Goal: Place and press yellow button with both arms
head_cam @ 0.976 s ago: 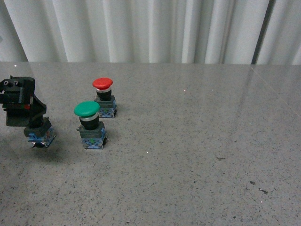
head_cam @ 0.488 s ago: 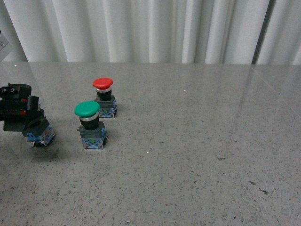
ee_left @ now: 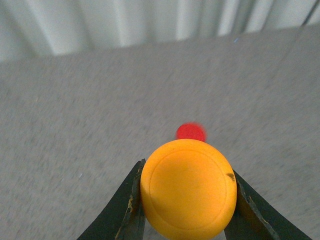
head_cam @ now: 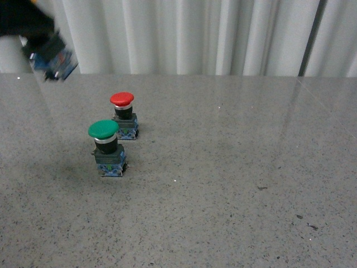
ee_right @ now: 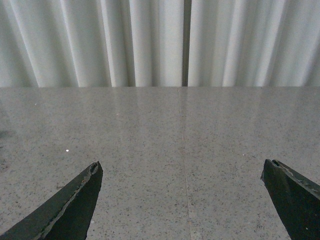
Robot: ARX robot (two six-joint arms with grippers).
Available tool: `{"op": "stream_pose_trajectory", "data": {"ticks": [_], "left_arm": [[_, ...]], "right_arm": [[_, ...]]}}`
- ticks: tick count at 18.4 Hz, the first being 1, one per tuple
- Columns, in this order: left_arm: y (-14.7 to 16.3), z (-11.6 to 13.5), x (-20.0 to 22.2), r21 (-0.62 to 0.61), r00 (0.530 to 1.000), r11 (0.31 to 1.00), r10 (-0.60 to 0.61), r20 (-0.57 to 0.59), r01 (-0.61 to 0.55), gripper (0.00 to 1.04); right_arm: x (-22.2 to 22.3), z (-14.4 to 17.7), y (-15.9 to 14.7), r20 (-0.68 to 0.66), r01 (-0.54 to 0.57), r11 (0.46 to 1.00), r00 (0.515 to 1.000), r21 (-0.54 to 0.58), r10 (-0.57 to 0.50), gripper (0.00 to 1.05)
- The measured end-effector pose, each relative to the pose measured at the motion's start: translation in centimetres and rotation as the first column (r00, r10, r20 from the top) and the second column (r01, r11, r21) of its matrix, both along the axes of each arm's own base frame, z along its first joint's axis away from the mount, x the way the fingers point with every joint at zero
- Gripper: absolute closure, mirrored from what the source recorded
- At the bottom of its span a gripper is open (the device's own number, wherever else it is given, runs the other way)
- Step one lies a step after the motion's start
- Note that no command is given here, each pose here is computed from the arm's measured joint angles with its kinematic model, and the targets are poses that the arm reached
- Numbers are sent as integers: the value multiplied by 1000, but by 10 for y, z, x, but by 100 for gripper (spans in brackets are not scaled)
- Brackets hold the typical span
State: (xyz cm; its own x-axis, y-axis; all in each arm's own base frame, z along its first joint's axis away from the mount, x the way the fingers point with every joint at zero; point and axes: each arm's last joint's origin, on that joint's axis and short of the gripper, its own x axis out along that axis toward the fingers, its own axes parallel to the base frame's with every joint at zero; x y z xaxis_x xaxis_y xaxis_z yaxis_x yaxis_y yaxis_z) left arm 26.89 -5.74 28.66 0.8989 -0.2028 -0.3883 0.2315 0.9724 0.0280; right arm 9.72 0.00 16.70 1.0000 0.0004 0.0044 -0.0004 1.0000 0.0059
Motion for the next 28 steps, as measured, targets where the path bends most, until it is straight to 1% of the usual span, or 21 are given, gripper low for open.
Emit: {"op": "stream_pose_trajectory", "data": {"ticks": [1, 2, 3, 5, 7, 9, 11, 13, 14, 16, 19, 22, 24, 28], "left_arm": [[-18, 17, -1, -21, 998, 999, -47, 52, 48, 68], [-35, 21, 1, -37, 995, 995, -87, 57, 89, 68], [-51, 17, 5, -45, 992, 992, -116, 54, 119, 68], [-74, 5, 12, -71, 987, 984, -161, 14, 162, 68], [-98, -11, 19, -106, 981, 976, -193, -27, 189, 68], [-109, -18, 25, -129, 977, 971, -207, -40, 201, 68], [-118, -31, 38, -170, 976, 967, -204, -76, 189, 68], [-132, -55, 47, -187, 968, 967, -202, -149, 173, 68], [-141, -64, 53, -190, 962, 966, -209, -176, 175, 68], [-157, -72, 56, -200, 954, 962, -226, -198, 186, 69], [-172, -78, 53, -219, 945, 954, -252, -207, 207, 69], [-180, -94, 54, -191, 942, 968, -211, -259, 164, 69], [-183, -103, 55, -198, 941, 970, -193, -278, 140, 69], [-189, -108, 54, -200, 942, 973, -170, -291, 114, 69]], "right_arm": [[0, 0, 0, 0, 0, 1000, 1000, 0, 0, 7], [0, 0, 0, 0, 0, 1000, 1000, 0, 0, 7], [0, 0, 0, 0, 0, 1000, 1000, 0, 0, 7], [0, 0, 0, 0, 0, 1000, 1000, 0, 0, 7], [0, 0, 0, 0, 0, 1000, 1000, 0, 0, 7], [0, 0, 0, 0, 0, 1000, 1000, 0, 0, 7], [0, 0, 0, 0, 0, 1000, 1000, 0, 0, 7], [0, 0, 0, 0, 0, 1000, 1000, 0, 0, 7], [0, 0, 0, 0, 0, 1000, 1000, 0, 0, 7], [0, 0, 0, 0, 0, 1000, 1000, 0, 0, 7], [0, 0, 0, 0, 0, 1000, 1000, 0, 0, 7], [0, 0, 0, 0, 0, 1000, 1000, 0, 0, 7], [0, 0, 0, 0, 0, 1000, 1000, 0, 0, 7], [0, 0, 0, 0, 0, 1000, 1000, 0, 0, 7]]}}
